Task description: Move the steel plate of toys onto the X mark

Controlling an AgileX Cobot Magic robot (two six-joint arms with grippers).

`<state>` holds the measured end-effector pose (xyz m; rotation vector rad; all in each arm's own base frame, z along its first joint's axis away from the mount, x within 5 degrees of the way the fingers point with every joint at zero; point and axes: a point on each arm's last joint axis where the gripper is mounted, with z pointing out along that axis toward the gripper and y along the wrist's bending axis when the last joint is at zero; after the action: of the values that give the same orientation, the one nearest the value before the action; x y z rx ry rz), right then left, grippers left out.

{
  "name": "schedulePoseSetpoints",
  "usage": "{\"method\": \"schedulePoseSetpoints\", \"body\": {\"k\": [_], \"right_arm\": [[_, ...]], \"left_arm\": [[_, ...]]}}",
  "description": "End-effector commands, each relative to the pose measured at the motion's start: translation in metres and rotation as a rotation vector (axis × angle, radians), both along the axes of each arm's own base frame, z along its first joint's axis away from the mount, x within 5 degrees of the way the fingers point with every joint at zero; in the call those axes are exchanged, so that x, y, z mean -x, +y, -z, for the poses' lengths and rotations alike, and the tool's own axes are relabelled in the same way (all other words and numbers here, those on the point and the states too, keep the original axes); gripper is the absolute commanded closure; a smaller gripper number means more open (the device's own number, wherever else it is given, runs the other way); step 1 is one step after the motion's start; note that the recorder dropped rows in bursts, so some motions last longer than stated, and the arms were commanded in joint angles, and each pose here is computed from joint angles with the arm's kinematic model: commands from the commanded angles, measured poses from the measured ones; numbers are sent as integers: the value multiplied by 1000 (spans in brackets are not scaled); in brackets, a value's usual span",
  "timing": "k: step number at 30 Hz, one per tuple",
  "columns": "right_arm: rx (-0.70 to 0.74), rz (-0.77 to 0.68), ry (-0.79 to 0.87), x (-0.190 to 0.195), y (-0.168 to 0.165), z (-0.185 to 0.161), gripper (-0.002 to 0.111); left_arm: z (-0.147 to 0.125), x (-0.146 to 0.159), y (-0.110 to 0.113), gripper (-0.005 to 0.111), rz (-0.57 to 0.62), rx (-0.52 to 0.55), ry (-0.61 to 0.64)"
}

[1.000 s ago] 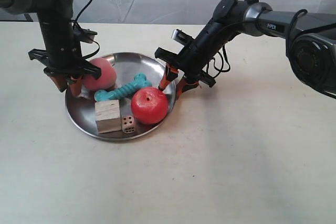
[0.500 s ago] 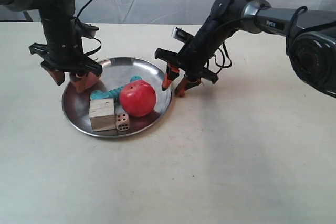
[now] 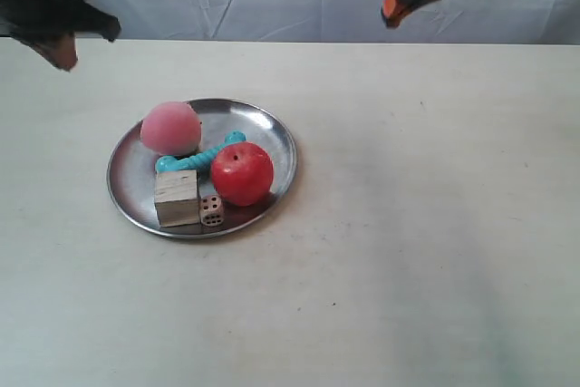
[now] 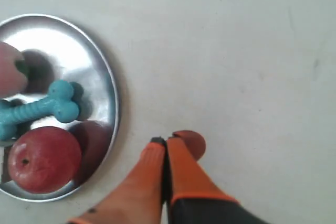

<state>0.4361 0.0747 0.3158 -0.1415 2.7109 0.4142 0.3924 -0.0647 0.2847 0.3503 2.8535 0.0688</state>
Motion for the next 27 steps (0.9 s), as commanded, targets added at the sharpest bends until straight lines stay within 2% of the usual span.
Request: {"method": "schedulePoseSetpoints", "body": {"k": [1, 4, 7, 10, 13, 16, 18, 22, 27], "right_arm": [[24, -34, -221, 62, -7, -80, 108], [23, -61, -355, 114, -5, -111, 108], [11, -88, -447, 166, -1, -113, 108], [-23, -95, -569, 218, -2, -104, 108], [-63, -80, -680, 255, -6, -79, 108], [-92, -40, -786, 280, -14, -45, 108], [-95, -14, -791, 291, -19, -18, 108], [-183, 25, -670, 317, -23, 20, 108], [-162, -18, -543, 333, -24, 46, 108]], "left_arm": [[-85, 58, 12, 106, -25, 83, -355], [-124, 119, 18, 106, -17, 178, -603], [-141, 181, 24, 106, -16, 297, -842], [-138, 238, 34, 106, -12, 355, -1026], [-119, 282, 42, 106, -9, 375, -1150], [-97, 306, 47, 106, 1, 355, -1208], [-83, 317, 49, 106, 1, 354, -1199], [-67, 335, 52, 106, 3, 344, -1130], [-64, 347, 53, 106, 6, 343, -1117]]}}
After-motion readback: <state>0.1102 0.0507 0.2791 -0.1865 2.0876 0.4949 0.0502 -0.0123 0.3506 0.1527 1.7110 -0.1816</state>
